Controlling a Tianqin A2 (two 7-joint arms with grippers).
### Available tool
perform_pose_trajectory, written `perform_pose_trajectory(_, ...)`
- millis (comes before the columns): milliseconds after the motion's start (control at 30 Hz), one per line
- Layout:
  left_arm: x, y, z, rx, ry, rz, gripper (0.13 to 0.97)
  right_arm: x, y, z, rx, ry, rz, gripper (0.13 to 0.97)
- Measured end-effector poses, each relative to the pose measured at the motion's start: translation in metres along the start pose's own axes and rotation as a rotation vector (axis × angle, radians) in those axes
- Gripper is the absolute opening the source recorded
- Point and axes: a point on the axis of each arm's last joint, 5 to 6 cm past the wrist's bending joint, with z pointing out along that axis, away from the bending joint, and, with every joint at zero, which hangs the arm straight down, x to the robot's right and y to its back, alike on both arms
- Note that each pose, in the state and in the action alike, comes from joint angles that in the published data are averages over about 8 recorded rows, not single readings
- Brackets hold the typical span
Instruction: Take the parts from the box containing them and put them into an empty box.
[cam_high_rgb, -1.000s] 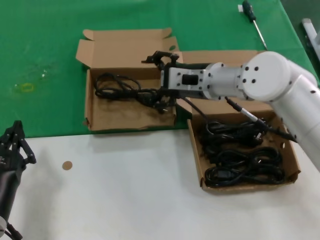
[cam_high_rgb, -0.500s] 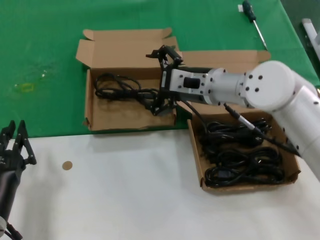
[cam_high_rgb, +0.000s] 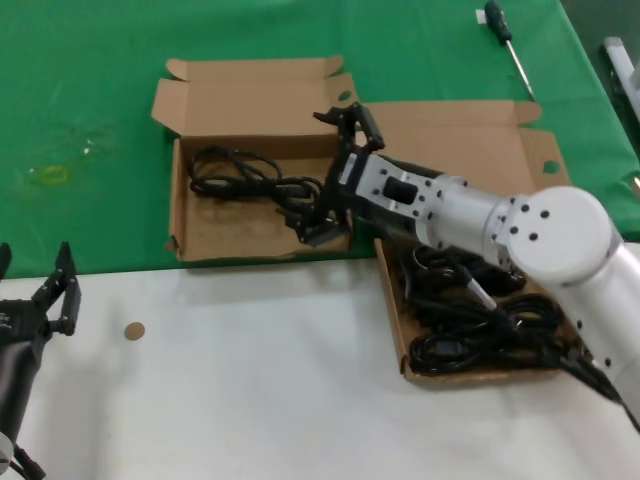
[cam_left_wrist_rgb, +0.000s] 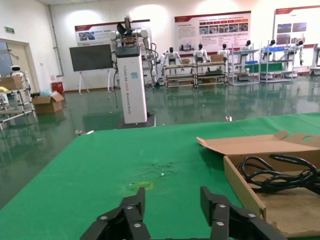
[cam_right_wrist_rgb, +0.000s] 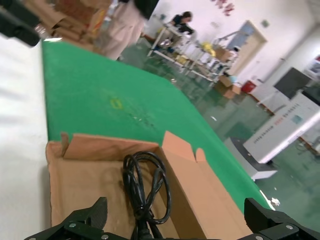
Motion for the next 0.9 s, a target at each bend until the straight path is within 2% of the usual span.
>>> perform_pose_trajectory(100, 0.0000, 0.0000, 0.000, 0.000, 0.000, 0.000, 0.359, -0.008, 0.004, -0.006, 0.007, 0.030, 0.047, 0.945)
perform_pose_trajectory(667, 0.0000, 0.0000, 0.000, 0.000, 0.000, 0.000, 0.771, -0.047, 0.027, -0.045, 0.019, 0.207, 0.305, 0.966)
perform_pose_trajectory(800, 0.0000, 0.0000, 0.000, 0.000, 0.000, 0.000, 0.771, -0.056, 0.033, -0.056, 0.015, 0.251, 0.363, 0.966)
perform_pose_trajectory(900, 0.0000, 0.0000, 0.000, 0.000, 0.000, 0.000, 0.821, -0.062, 0.037, -0.064, 0.010, 0.285, 0.406, 0.966)
